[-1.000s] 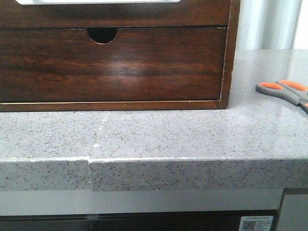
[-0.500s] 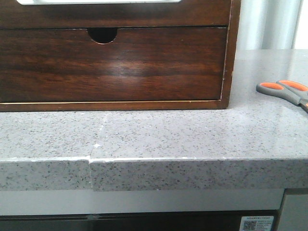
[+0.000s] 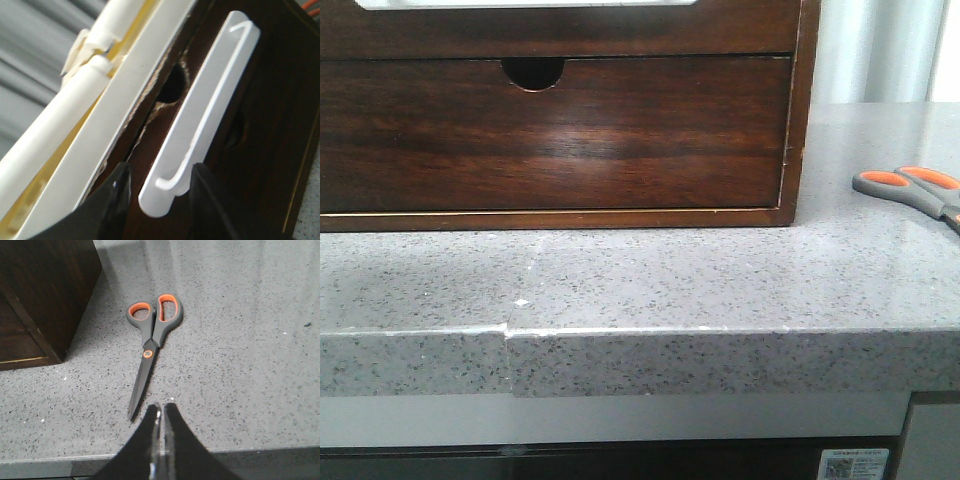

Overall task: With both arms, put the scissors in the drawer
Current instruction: 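Pull the drawer open toward the robot with the left gripper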

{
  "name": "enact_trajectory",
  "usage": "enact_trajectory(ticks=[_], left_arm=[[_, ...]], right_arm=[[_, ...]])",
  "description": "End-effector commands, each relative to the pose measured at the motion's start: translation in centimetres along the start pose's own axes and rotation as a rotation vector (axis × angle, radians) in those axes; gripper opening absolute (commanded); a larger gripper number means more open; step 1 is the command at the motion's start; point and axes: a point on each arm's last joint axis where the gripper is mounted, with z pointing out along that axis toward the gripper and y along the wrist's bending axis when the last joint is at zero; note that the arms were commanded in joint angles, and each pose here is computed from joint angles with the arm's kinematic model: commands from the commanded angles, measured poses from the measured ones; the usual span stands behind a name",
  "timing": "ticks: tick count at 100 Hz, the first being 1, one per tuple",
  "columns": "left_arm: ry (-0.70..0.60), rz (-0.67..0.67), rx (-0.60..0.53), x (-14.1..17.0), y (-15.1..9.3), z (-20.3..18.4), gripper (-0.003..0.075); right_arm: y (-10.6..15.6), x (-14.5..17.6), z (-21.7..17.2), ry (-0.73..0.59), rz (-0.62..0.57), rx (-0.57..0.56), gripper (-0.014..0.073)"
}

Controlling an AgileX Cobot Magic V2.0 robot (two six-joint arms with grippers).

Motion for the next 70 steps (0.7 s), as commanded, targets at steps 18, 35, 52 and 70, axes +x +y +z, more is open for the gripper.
enact_trajectory(ticks=[18, 35, 52, 70], left_arm=[[-0.06, 0.141, 0.073, -1.8, 0.8, 3.2, 0.0262], [-0.047, 0.254, 0.12, -1.6, 0.5, 4.8, 0.0262], [-0.006, 0.28, 0.127, -1.3, 0.8, 5.9, 0.0262], [0.011, 0.285, 0.15, -1.1, 0.6, 7.1, 0.0262]], right_arm=[[0.2, -1.6, -0.2, -0.087, -0.002, -0.003, -0.0041], [0.2, -1.6, -0.2, -0.087, -0.002, -0.003, -0.0041], [0.2, -1.6, -0.2, -0.087, -0.002, -0.003, -0.0041], [0.2, -1.6, -0.2, -0.087, -0.002, -0.003, -0.0041]])
